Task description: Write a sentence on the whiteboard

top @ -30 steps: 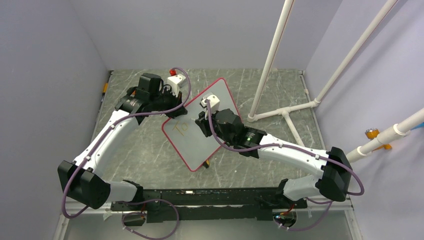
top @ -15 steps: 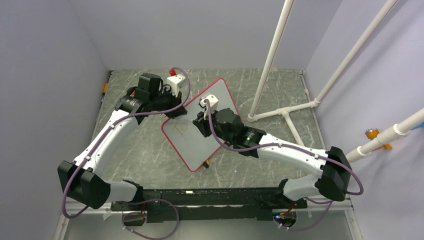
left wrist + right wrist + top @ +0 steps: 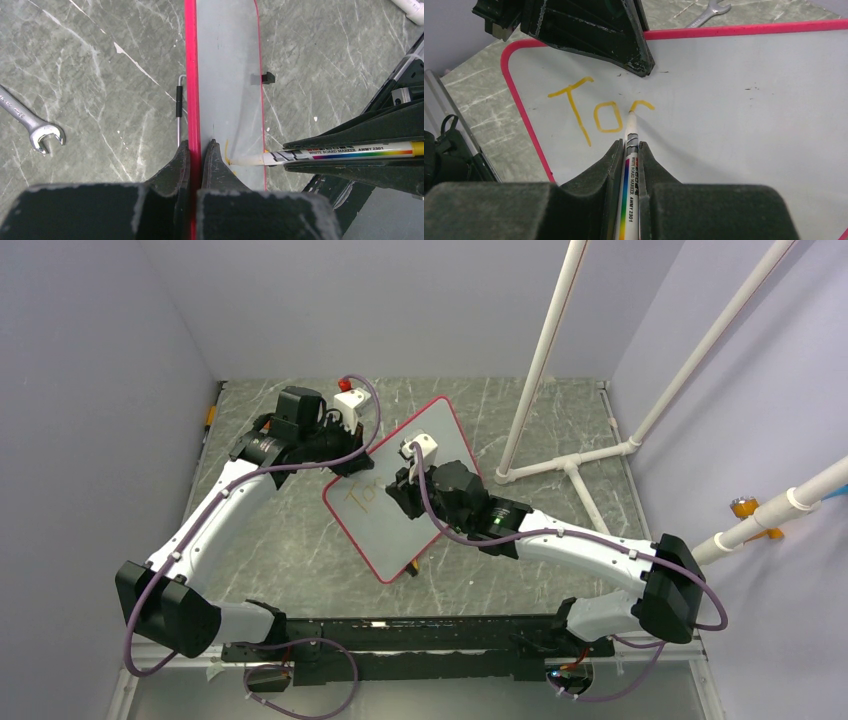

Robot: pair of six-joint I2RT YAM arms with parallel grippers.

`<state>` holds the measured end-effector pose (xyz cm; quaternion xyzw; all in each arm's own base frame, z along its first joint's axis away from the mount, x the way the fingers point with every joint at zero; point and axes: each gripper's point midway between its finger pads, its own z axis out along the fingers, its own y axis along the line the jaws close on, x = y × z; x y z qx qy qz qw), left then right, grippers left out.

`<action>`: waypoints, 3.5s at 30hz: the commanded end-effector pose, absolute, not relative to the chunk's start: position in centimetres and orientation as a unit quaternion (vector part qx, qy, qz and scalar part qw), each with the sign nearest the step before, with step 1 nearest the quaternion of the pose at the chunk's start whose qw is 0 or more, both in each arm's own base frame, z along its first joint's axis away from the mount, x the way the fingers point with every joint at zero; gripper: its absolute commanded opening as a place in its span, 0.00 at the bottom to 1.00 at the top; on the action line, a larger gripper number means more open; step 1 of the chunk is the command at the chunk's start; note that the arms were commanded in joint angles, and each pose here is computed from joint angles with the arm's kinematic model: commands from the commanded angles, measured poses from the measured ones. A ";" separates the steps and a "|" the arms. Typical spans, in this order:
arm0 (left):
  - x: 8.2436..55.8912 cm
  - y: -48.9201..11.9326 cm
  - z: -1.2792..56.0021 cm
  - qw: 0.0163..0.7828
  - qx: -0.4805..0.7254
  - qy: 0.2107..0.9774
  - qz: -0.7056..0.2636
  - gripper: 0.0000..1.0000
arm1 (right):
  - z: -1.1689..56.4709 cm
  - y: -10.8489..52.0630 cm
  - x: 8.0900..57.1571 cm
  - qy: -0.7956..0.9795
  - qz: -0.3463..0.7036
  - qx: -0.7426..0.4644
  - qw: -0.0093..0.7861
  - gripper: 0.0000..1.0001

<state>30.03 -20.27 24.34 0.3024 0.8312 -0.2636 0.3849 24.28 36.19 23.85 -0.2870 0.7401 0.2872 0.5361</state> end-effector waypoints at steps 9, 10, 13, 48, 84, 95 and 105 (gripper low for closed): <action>30.9 -17.8 22.4 0.384 0.332 0.842 -0.182 0.00 | 23.2 34.8 24.8 0.756 0.258 -0.269 0.538 0.00; 30.9 -17.8 22.4 0.384 0.332 0.842 -0.182 0.00 | 23.3 34.8 24.9 0.756 0.256 -0.268 0.540 0.00; 30.9 -17.8 22.4 0.383 0.332 0.842 -0.183 0.00 | 23.7 34.8 25.2 0.755 0.252 -0.266 0.544 0.00; 30.7 -18.0 22.5 0.382 0.334 0.841 -0.188 0.00 | 28.7 36.8 27.7 0.728 0.242 -0.252 0.590 0.00; 30.8 -17.9 22.6 0.384 0.333 0.841 -0.185 0.00 | 25.1 33.1 25.6 0.758 0.225 -0.247 0.559 0.00; 30.7 -17.9 22.6 0.384 0.334 0.840 -0.186 0.00 | 27.6 32.4 26.2 0.736 0.233 -0.228 0.594 0.00; 30.7 -18.0 22.5 0.382 0.335 0.840 -0.188 0.00 | 27.9 33.3 27.9 0.733 0.243 -0.226 0.594 0.00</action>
